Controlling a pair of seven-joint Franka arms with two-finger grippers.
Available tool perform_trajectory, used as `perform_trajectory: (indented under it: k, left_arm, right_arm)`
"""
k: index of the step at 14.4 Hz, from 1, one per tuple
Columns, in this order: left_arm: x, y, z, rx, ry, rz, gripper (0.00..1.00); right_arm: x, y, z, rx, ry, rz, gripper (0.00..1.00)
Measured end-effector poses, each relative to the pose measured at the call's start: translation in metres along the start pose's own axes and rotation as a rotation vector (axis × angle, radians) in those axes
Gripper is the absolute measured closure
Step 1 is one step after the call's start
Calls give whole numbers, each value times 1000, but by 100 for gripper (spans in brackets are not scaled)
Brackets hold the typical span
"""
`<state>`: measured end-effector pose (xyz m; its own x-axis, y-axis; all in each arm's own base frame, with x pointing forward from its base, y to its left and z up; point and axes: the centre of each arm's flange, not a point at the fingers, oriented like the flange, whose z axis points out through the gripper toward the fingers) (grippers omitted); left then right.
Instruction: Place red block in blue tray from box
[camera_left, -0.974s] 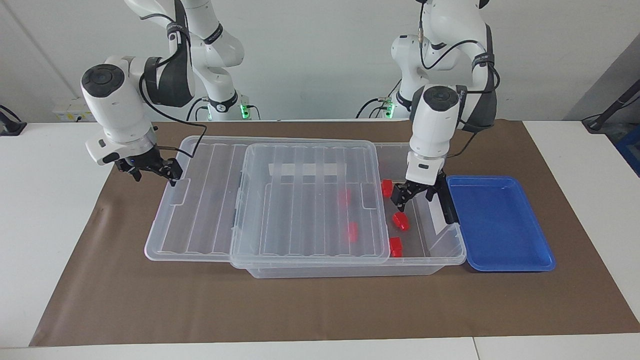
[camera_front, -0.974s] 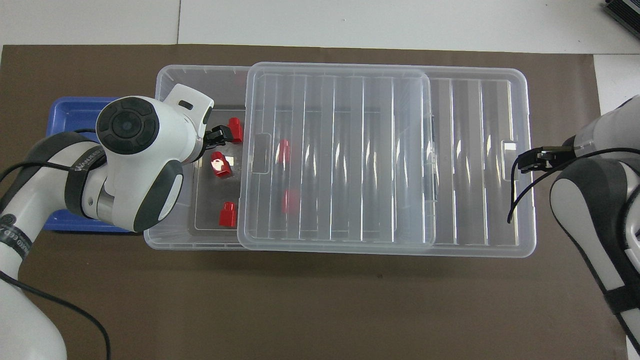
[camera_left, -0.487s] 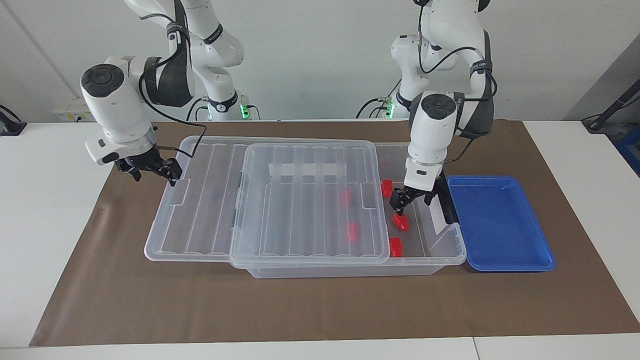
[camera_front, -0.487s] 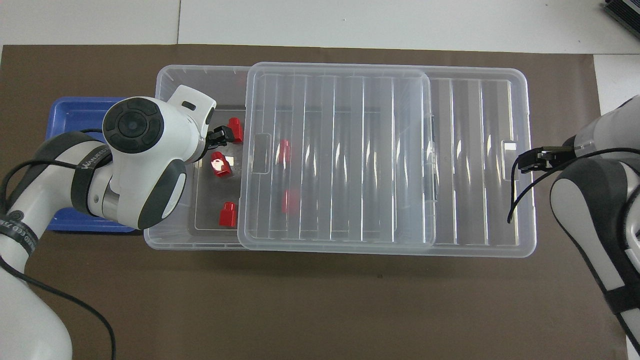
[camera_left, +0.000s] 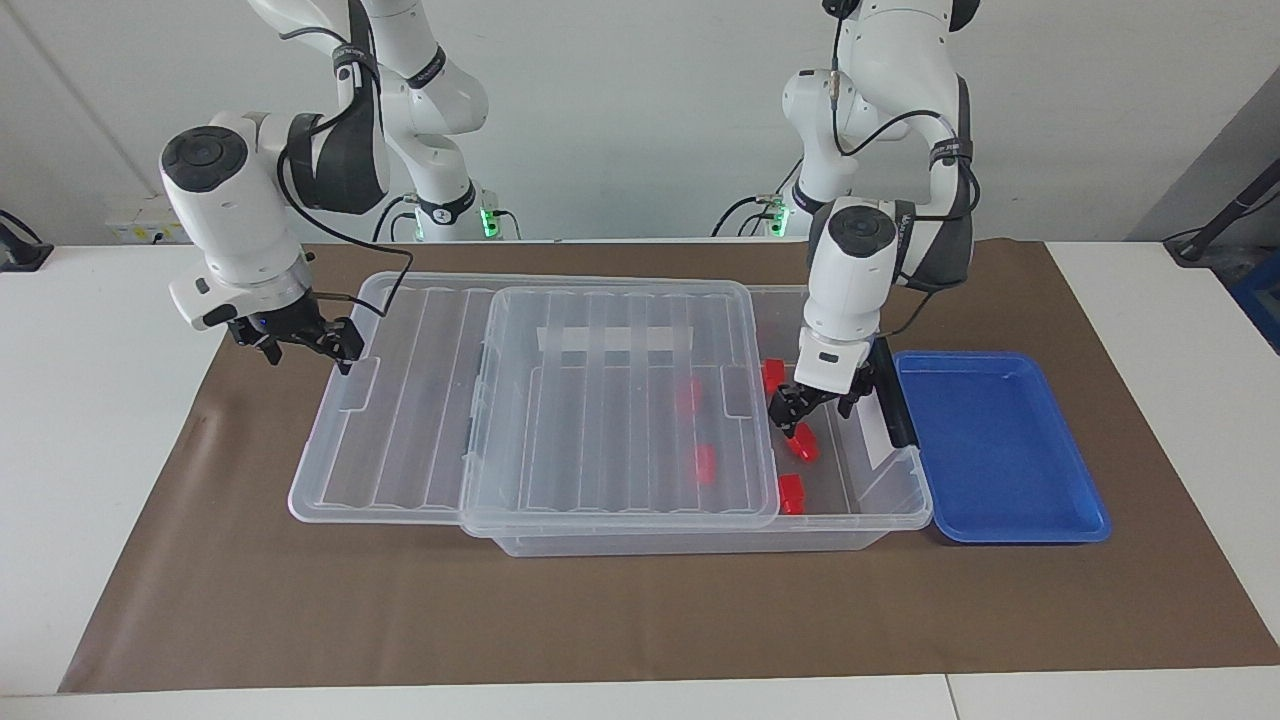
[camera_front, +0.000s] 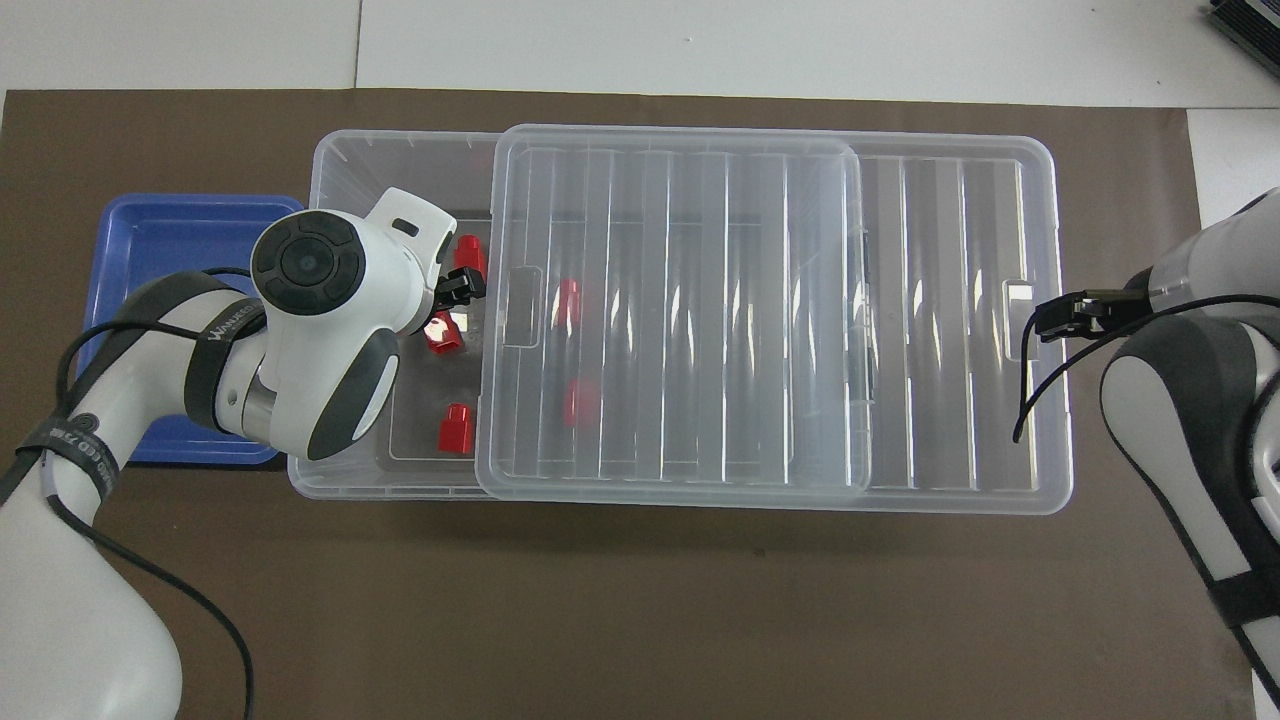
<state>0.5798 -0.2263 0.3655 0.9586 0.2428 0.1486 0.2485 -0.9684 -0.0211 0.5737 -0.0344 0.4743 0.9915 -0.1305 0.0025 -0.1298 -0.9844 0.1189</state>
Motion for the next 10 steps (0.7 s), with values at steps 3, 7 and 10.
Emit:
perform_trajectory:
  k: [3, 7, 10]
  left_arm:
    - [-8, -2, 26, 0, -7, 6, 0]
    - [-12, -4, 32, 2, -12, 7, 0]
    - [-15, -6, 37, 7, -20, 8, 0]
  right_arm:
    - [0, 0, -10, 12, 10, 6, 0]
    - [-8, 5, -47, 35, 3, 23, 0]
    - [-23, 9, -83, 61, -2, 35, 0]
